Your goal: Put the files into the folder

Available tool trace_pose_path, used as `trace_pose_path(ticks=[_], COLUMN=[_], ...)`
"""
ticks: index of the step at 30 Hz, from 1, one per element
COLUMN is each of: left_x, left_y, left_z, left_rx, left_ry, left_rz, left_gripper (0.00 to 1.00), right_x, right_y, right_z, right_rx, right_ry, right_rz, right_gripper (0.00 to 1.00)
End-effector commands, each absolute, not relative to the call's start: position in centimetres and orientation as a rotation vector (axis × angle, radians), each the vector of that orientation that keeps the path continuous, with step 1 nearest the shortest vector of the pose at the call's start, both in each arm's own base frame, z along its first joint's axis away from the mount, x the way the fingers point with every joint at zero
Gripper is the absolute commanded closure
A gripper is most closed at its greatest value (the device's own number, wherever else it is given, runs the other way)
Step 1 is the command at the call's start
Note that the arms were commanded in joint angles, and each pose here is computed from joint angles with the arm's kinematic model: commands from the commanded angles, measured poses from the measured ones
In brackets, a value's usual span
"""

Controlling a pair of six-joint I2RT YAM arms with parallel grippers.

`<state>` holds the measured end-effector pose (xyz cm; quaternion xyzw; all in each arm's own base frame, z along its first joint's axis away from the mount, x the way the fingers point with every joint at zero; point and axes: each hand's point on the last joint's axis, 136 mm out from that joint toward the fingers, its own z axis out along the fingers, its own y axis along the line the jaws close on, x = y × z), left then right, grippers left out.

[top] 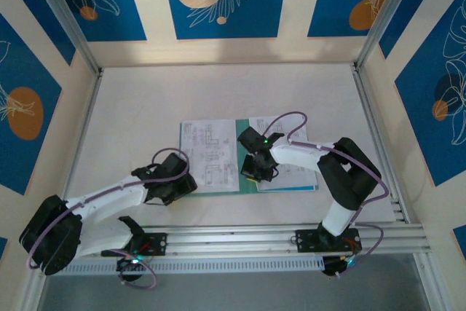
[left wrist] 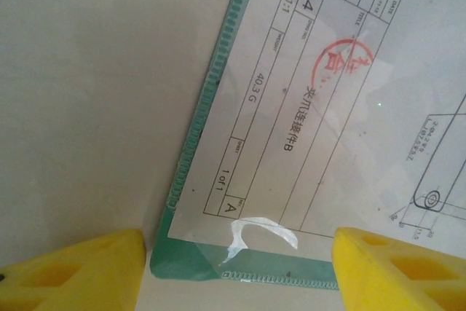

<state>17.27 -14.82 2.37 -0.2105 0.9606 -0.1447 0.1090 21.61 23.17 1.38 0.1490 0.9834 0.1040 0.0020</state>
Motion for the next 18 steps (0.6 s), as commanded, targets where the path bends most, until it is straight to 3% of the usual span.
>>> trace_pose_path(ticks=[1,8,18], left_x=[16.9,18.3,18.5], left_y=[-14.6,-17.1,-17.4], left_z=[1.8,2.3,3.4], left_rx=[-0.639,-0.610,-0.580], left_ry=[2.829,2.719,2.614], left_rz=[-0.399,-0.620,-0.726], left_gripper=[0.32,0.34,0.41], right_x=[19.8,19.6,19.6], right_y=[21.1,21.0,20.8], right_z=[-1.4,-1.7,-2.0], right_rx=[0.497,0.499,0.504], right_ry=[3.158,3.168,3.175], right_rz=[0.153,0.152,0.142], right_gripper=[0.98,0.98,0.98])
